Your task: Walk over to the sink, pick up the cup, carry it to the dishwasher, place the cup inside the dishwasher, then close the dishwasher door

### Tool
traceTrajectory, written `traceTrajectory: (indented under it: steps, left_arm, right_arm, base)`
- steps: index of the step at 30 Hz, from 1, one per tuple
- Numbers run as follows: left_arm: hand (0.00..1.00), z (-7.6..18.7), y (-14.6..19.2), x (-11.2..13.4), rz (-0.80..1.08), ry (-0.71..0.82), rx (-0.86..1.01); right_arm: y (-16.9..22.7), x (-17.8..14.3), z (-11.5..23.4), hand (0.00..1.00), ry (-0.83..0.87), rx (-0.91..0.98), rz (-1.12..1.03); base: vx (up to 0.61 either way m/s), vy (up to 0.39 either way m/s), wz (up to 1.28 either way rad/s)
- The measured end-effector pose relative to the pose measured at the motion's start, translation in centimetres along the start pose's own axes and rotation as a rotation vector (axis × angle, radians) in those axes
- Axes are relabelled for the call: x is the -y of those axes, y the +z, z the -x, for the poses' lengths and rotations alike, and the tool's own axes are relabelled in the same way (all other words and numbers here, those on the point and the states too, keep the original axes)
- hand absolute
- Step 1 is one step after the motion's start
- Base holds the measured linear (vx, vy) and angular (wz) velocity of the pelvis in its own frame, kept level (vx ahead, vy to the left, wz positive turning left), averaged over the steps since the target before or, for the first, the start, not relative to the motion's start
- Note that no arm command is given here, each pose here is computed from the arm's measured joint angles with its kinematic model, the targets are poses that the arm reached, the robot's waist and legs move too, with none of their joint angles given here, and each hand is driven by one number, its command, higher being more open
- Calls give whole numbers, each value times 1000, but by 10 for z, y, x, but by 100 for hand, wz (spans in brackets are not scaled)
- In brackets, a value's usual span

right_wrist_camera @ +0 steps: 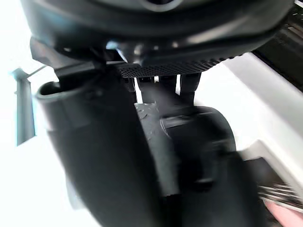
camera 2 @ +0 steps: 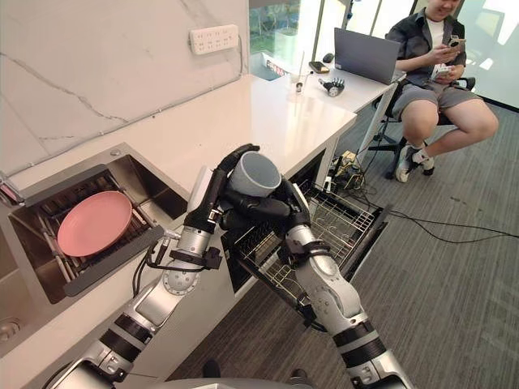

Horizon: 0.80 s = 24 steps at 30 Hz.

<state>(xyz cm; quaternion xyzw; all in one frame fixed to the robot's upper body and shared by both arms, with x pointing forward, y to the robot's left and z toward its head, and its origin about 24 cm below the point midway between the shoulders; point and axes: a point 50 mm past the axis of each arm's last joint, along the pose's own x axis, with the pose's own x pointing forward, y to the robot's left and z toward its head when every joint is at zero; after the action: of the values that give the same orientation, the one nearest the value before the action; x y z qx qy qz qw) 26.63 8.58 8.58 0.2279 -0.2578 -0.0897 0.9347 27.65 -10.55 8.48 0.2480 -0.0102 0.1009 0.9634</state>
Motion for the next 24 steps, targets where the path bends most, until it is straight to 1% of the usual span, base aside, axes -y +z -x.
traceTrajectory:
  steps: [5,9,12,14,18,19,22,24]
  left_arm:
    - [100,7,3,14,47,-12,-8]
    - [100,19,18,36,106,-95,42]
    - [100,19,30,42,134,-135,85]
    - [100,22,32,46,133,-164,91]
    - [100,31,42,48,204,-192,116]
    - [100,33,46,47,248,-184,119]
    - [100,34,51,48,319,-187,111]
    - [100,41,50,51,406,-207,65]
  right_arm:
    - [8,1,0,0,-163,117,64]
    - [27,17,-2,0,-328,238,-10]
    - [40,26,-1,0,-413,330,-40]
    - [49,32,0,0,-457,380,-57]
    - [68,55,10,0,-613,495,-67]
    - [72,64,14,0,-664,521,-76]
    - [77,76,23,0,-730,563,-88]
    - [77,88,34,0,-793,592,-92]
  base:
    - [0,0,0]
    - [0,0,0]
    - [0,0,0]
    - [0,0,0]
    - [0,0,0]
    - [0,0,3]
    - [-1,0,7]
    - [-5,0,8]
